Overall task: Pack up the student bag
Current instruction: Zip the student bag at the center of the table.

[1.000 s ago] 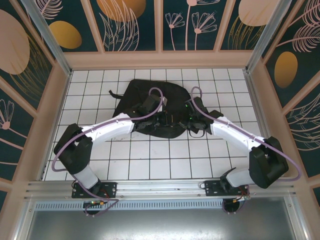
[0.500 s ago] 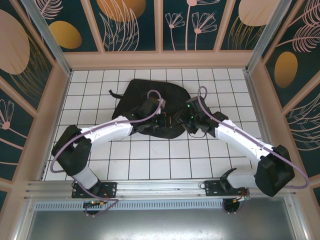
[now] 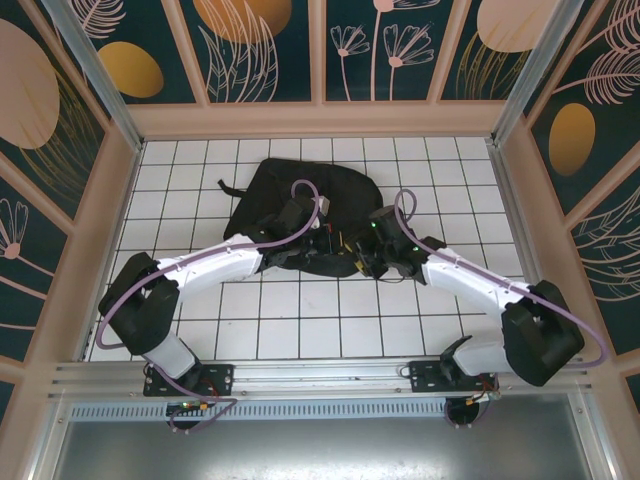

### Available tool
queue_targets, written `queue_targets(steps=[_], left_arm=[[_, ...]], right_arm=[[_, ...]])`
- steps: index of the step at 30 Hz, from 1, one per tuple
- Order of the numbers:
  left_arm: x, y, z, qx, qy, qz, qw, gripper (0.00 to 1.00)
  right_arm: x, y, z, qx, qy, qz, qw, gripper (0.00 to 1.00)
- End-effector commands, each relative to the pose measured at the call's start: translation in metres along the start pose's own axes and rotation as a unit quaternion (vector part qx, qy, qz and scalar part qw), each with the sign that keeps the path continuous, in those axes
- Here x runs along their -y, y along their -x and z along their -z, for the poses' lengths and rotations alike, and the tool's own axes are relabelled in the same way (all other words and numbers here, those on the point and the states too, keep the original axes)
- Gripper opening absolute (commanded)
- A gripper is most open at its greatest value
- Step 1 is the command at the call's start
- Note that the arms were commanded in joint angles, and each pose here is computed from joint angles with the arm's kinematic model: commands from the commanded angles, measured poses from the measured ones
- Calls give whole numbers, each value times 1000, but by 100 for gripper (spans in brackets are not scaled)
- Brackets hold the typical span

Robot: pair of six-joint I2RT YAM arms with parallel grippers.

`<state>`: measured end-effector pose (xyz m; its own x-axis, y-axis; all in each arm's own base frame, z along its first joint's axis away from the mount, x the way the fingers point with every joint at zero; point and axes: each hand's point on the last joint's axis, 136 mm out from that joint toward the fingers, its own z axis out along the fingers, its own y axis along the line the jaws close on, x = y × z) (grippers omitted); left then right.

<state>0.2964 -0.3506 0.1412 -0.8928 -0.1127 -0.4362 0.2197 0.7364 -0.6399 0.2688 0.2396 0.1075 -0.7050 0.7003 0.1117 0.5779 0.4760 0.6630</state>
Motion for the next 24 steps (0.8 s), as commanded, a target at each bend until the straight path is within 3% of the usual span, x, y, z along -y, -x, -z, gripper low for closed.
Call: queue_targets(steps=[1,4,7,17,24], left_arm=[[13,2,8,7,-27,2,1000,0],[15,4,11,11,-29,0,1000,0],[14,3,12,10,-29,0,1000,0],[-30,1,32,32,84,-10,996,0],[-38,-1,42,43,96,-16,994,0]], right_arm=[[-2,0,-13,4,7,-3,1000,45],[3,2,-19,11,0,-1,1000,33],[6,5,-20,19,7,0,1000,0],[8,21,3,93,-26,40,995,0],[16,27,2,112,-44,62,991,0]])
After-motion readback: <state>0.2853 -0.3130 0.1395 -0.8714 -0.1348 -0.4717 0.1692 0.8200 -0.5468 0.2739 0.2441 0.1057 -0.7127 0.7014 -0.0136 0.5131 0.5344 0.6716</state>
